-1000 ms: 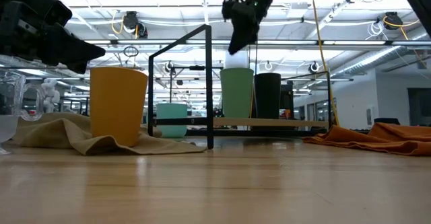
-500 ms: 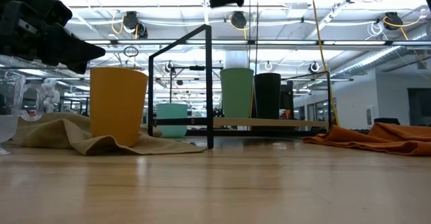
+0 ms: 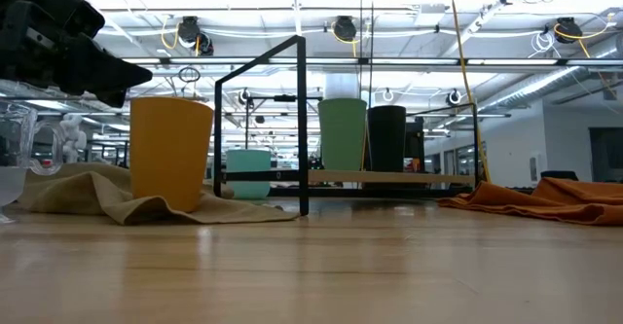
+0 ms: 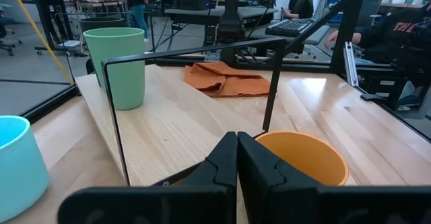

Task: Stack small to large cups/mugs on shelf
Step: Put the orange cup on the shelf

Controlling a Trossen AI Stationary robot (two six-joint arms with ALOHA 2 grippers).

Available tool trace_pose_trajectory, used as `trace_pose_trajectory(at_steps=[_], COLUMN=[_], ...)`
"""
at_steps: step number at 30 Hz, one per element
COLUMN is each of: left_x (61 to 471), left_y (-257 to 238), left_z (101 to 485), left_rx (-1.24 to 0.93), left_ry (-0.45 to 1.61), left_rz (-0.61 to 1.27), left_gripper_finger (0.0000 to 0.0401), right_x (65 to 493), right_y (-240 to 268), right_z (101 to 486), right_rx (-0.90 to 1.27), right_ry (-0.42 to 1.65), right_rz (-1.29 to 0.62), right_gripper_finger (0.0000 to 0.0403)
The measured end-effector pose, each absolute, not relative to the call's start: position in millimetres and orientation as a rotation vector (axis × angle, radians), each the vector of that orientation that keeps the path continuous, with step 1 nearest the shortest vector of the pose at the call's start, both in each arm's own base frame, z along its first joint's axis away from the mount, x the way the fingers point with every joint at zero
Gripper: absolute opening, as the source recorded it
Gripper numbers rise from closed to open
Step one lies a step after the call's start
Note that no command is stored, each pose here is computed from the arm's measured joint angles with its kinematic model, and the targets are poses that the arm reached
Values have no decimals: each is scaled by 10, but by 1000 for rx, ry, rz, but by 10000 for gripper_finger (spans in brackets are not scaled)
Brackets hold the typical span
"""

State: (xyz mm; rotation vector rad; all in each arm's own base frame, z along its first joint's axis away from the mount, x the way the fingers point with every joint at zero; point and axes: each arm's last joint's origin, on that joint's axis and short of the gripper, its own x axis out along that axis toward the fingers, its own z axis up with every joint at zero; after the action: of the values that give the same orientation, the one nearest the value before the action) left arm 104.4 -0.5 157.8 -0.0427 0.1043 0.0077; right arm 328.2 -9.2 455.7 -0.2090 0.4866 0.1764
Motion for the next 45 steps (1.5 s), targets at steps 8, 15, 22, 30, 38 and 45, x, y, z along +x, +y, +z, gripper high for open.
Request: trace_pose_trajectory(at_steps=[8, 15, 22, 30, 38, 45], left_x=[1044, 1045, 1047, 1048, 1048, 1048], left_y=[-9, -9, -9, -9, -9, -9], left_z=[1578, 1579, 1595, 1617, 1617, 1618], left_rx=[-62, -62, -65, -66, -70, -79], left_ry=[105, 104, 84, 62, 61, 61], left_rz=[-6, -6, -6, -7, -7, -6], left_gripper_finger=[10, 10, 10, 10, 10, 10], right_x=[2666, 2208, 1923, 1825, 1784, 1724], right_y=[383, 715, 774, 746, 721, 692], right_z=[4805, 4488, 3804, 2972, 2551, 2377], right_rx=[-191, -211, -167, -165, -167, -222], right_ry=[473, 394, 213, -2, 4, 82], right_rz=[150, 99, 99, 97, 95, 99], right_gripper_finger=[112, 112, 112, 112, 112, 112])
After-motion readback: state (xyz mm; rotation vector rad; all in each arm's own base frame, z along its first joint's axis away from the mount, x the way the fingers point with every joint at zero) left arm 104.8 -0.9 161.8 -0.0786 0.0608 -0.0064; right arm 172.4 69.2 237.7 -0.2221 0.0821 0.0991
